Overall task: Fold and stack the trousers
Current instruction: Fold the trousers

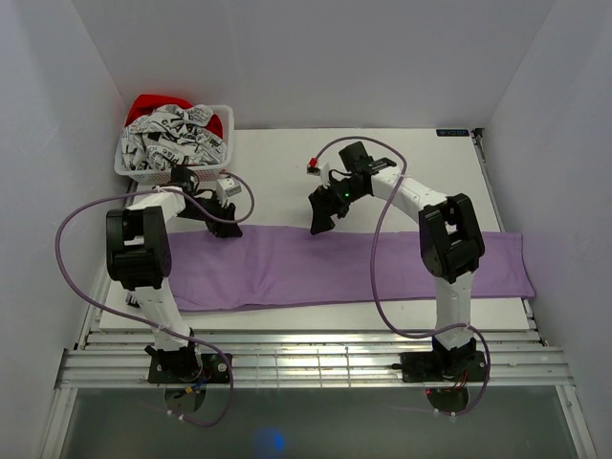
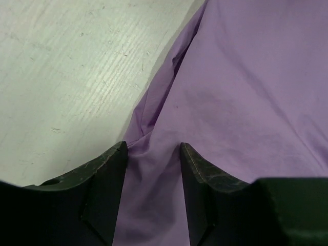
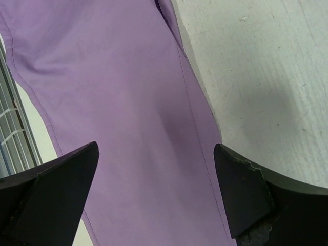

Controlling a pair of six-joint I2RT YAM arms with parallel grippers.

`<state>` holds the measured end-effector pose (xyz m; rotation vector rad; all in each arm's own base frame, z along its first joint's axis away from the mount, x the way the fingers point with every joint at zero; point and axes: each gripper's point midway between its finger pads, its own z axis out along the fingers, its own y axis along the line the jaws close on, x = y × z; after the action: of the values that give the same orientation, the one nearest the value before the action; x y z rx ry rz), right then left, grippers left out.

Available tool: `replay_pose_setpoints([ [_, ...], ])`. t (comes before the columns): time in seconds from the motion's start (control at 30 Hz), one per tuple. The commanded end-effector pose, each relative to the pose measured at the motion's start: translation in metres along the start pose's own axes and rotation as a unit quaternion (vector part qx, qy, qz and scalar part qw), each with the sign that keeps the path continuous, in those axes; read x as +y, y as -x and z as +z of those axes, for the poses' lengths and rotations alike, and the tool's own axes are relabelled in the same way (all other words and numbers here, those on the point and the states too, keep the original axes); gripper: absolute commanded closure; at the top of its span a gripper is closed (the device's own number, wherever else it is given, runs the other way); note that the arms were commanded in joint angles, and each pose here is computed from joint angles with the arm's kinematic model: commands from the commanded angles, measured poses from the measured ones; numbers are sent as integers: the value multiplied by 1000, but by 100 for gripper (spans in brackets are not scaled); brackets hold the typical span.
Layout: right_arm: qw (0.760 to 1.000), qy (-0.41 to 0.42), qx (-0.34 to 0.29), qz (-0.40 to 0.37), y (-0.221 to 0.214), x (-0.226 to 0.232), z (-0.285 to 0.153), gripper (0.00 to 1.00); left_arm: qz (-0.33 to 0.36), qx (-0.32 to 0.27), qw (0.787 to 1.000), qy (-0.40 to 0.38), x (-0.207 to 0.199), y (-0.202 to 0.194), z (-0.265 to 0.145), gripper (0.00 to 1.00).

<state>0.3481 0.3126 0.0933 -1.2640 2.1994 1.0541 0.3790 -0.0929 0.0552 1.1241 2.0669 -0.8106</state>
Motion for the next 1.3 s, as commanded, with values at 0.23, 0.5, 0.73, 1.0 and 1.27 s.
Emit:
replay_pose_setpoints([
  [0.23,999,-21,-38,-33,27,0,-28,6,36,-48,998,-35,-34,32,-20,99],
  [0.5,997,5,-72,-3,33,11,-24,25,144,-22,989,3,-91,15,-22,100],
  [0.73,995,51,-72,37,21,28,-5,46,181,61,982,5,-124,-56,-7,100],
  [1.0,997,54,-49,33,-2,48,24,47,186,135,973,26,-127,-106,-4,100],
  [1.27,997,62,-9,44,-22,58,52,48,156,132,978,40,-125,-105,-3,75],
])
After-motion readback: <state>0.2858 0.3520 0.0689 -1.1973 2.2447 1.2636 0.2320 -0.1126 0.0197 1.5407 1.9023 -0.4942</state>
